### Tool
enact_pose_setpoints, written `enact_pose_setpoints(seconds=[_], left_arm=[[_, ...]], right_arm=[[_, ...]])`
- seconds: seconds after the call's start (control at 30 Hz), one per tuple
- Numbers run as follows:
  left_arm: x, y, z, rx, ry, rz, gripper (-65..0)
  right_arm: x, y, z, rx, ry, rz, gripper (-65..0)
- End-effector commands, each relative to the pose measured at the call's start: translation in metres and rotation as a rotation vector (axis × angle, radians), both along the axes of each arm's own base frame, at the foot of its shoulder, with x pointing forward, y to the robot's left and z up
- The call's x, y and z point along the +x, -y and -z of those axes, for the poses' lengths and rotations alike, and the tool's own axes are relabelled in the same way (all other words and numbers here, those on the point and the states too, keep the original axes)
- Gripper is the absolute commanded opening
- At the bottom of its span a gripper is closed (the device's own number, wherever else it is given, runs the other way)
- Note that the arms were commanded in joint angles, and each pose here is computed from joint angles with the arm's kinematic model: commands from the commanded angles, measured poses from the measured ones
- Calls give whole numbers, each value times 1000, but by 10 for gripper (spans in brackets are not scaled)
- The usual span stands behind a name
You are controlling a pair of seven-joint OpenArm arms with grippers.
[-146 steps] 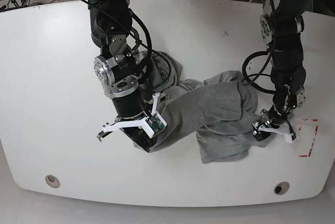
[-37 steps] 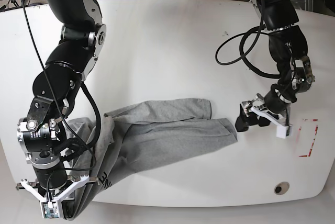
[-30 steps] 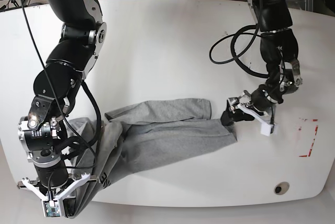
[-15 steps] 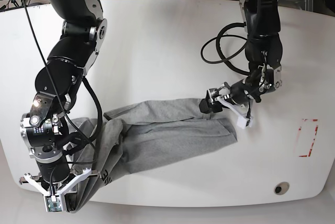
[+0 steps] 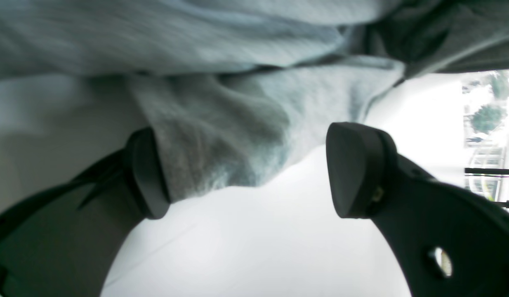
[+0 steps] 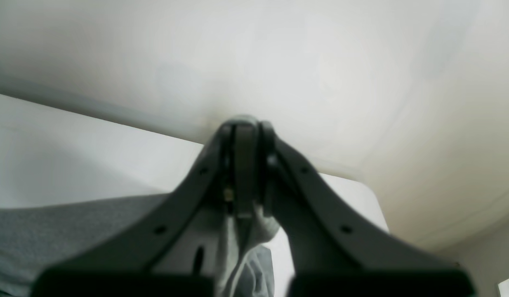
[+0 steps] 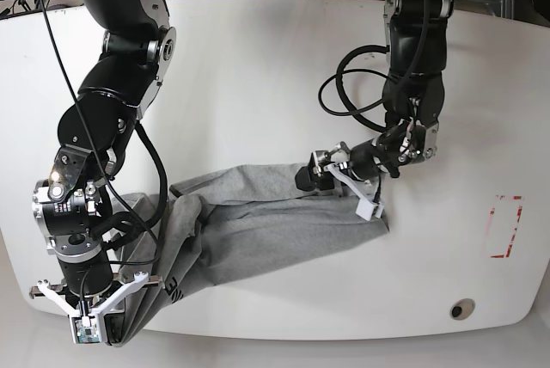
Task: Fold the T-shirt properly
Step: 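Drag the held shirt edge with the left gripper toward the right gripper, then lift the shirt with both grippers and shake it out flat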
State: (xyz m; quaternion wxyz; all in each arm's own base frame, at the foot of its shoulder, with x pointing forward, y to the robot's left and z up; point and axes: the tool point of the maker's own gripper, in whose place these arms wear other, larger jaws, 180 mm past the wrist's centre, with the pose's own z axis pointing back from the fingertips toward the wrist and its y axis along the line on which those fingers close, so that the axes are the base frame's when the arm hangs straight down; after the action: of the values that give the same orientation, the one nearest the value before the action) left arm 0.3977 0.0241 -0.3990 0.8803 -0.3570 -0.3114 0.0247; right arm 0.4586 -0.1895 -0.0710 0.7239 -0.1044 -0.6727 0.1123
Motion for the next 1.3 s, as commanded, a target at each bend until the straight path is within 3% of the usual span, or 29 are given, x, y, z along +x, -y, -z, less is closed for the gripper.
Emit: enact_pose_setpoints(seconds=[0.0, 0.07, 0.13, 0.4, 0.6, 0.83, 1.03, 1.27], left_arm=[[-4, 2, 5, 28, -25, 16, -128], [-3, 1, 5, 29, -18, 11, -144], [-2, 1, 5, 28, -15, 5, -203], [6, -11, 6, 39, 23, -49, -637], [7, -27, 26, 60, 3, -102, -650], [12, -43, 20, 36, 26, -144, -650], [22, -60, -17, 23, 123, -146, -650], [20, -88, -59, 77, 247, -124, -650]], right_arm=[[-1, -1, -27, -2, 85, -7, -647], [-1, -1, -27, -2, 85, -7, -647], [-1, -1, -27, -2, 85, -7, -647], [-2, 0, -26, -1, 83, -6, -647], [-2, 0, -20, -1, 68, -6, -647], [-3, -1, -13, -1, 54, -7, -647], [-3, -1, -9, 0, 45, -5, -647], [-3, 1, -1, 0, 25, -2, -647]])
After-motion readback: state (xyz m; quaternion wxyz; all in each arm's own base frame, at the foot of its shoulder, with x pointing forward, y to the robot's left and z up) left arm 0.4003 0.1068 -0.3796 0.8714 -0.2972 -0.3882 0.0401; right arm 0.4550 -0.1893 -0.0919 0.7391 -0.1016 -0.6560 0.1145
